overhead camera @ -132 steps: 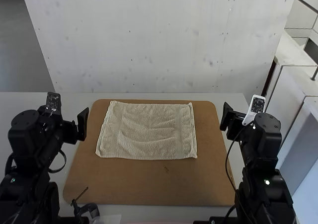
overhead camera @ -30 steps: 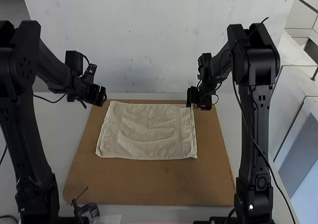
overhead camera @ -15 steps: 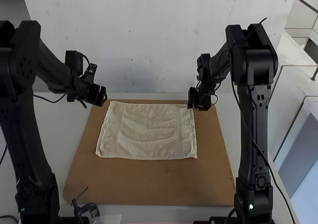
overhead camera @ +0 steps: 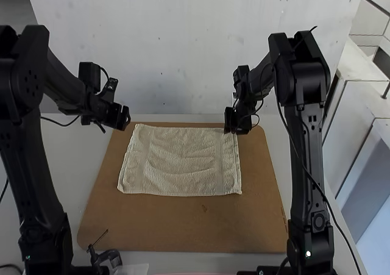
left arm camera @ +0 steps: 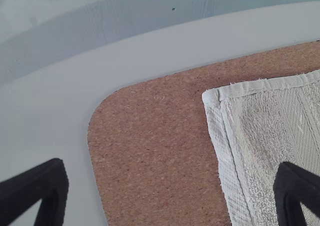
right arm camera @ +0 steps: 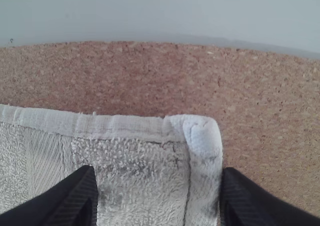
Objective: Fold the towel.
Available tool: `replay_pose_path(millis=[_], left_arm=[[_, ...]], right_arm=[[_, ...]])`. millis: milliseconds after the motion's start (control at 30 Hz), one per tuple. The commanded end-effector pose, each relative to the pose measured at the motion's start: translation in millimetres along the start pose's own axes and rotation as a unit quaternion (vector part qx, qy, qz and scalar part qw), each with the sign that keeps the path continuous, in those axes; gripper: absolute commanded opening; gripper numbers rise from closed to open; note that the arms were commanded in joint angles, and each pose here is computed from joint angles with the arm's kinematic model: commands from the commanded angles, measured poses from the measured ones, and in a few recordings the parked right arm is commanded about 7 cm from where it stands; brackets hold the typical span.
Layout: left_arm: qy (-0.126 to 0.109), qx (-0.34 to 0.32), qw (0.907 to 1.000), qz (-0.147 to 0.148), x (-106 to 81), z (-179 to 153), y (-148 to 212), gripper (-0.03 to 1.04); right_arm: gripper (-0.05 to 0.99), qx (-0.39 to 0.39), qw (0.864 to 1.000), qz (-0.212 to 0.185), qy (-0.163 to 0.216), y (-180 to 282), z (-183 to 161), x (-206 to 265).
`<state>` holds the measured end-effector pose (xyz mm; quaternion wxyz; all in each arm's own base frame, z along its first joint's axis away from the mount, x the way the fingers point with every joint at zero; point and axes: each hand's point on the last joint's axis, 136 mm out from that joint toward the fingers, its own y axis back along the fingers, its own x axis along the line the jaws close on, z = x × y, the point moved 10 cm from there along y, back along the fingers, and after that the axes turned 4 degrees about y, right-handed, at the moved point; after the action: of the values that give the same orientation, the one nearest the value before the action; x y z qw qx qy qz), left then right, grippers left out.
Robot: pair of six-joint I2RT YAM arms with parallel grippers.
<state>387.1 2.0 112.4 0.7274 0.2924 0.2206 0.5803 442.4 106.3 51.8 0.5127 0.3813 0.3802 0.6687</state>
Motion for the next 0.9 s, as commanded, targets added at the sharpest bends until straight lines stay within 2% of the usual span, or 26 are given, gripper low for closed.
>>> replay_pose_path(millis=[0, 67, 167, 267, 467, 567, 633, 767, 867], left_arm=[[-0.002, -0.007, 1.0000, -0.003, 7.3, 5.5, -5.4, 0.91], [-0.004, -0.006, 1.0000, -0.002, 8.5, 4.6, -6.0, 0.91], [-0.005, -0.006, 1.0000, -0.001, 9.1, 4.1, -6.3, 0.91], [-0.005, -0.006, 1.0000, -0.004, 8.7, 3.7, -6.6, 0.91], [-0.004, -0.005, 1.0000, -0.006, 8.7, 2.5, -6.6, 0.91], [-0.004, -0.005, 1.0000, -0.006, 8.7, 2.5, -6.6, 0.91], [-0.003, -0.004, 1.0000, -0.006, 9.1, 1.8, -6.5, 0.91], [-0.003, -0.005, 1.0000, -0.005, 10.3, 2.2, -6.3, 0.91], [-0.001, -0.004, 1.0000, -0.005, 11.3, 1.4, -6.1, 0.91]], right_arm=[[0.49, 0.003, 1.000, -0.021, -0.006, -9.0, 0.6, -12.5], [0.48, 0.004, 1.000, -0.025, -0.009, -9.6, 0.2, -15.8], [0.40, 0.006, 0.999, -0.031, -0.012, -10.3, -1.1, -19.5], [0.39, 0.009, 0.999, -0.036, -0.013, -11.0, -3.8, -21.7], [0.32, 0.015, 0.999, -0.046, -0.019, -13.6, -11.3, -29.6], [0.21, 0.011, 0.999, -0.046, -0.021, -14.4, -12.6, -31.0], [0.20, 0.010, 0.999, -0.045, -0.020, -14.1, -12.6, -30.3], [0.04, 0.002, 0.999, -0.044, -0.020, -15.4, -11.6, -28.9], [0.02, 0.000, 0.999, -0.043, -0.020, -15.0, -11.1, -28.8]])
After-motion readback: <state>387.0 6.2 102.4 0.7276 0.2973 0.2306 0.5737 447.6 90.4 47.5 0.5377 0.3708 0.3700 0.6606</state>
